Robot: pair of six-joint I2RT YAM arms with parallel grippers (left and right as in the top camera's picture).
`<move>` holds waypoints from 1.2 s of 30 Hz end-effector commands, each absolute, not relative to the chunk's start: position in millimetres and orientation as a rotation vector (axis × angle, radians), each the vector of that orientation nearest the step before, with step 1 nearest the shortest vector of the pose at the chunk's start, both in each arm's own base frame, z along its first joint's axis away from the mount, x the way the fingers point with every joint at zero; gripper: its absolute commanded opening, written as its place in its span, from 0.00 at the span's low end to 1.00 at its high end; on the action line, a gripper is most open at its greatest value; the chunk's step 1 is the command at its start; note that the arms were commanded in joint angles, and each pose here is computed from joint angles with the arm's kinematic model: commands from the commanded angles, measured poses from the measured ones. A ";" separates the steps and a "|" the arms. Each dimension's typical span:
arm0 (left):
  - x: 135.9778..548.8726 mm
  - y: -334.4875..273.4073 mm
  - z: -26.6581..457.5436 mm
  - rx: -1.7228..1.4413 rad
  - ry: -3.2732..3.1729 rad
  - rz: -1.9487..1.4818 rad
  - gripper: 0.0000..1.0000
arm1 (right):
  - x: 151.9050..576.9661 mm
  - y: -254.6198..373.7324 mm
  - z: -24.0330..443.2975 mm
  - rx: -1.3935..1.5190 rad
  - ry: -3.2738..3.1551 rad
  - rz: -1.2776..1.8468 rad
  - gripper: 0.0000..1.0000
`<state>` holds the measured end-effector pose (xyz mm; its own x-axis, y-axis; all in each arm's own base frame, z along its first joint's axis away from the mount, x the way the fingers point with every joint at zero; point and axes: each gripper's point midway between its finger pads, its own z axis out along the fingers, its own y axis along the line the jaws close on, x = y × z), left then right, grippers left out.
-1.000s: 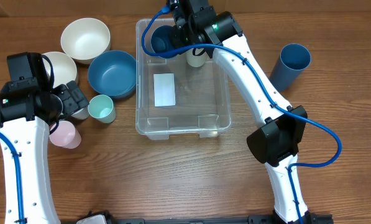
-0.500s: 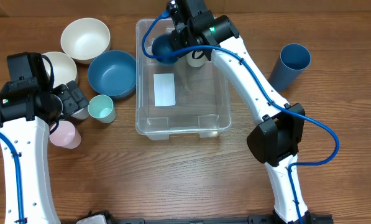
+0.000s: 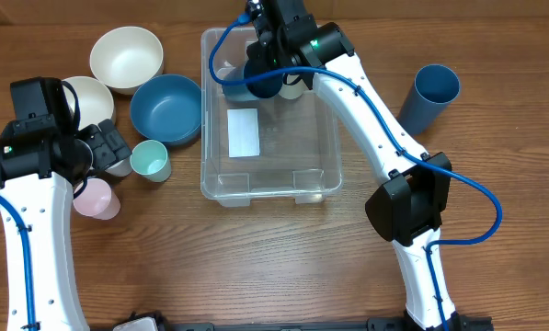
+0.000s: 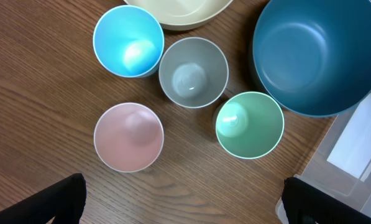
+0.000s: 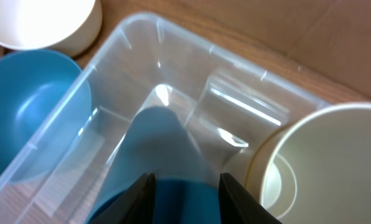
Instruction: Pack container
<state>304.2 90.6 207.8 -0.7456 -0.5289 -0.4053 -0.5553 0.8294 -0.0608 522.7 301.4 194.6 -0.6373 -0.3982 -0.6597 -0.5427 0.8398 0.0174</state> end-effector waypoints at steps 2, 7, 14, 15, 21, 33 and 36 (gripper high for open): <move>308.0 91.2 214.8 -0.824 2.574 0.072 1.00 | 526.8 307.9 204.1 -0.681 2.298 0.298 0.36; 308.0 91.2 214.8 -0.824 2.574 0.072 1.00 | 528.8 309.8 206.8 -0.680 2.283 0.305 0.36; 308.1 91.2 214.8 -0.824 2.574 0.071 1.00 | 523.9 308.7 202.3 -0.689 2.309 0.306 0.36; 308.0 91.2 214.8 -0.824 2.574 0.072 1.00 | 521.3 309.1 200.5 -0.697 2.319 0.313 0.35; 308.1 91.2 214.8 -0.824 2.574 0.071 1.00 | 486.6 312.7 183.6 -0.756 2.447 0.314 0.53; 308.0 91.2 214.8 -0.824 2.574 0.072 1.00 | 391.1 249.2 199.4 -0.451 2.882 0.224 0.64; 308.1 91.2 214.8 -0.823 2.574 0.071 1.00 | 367.9 235.2 193.7 -0.462 2.989 0.167 0.64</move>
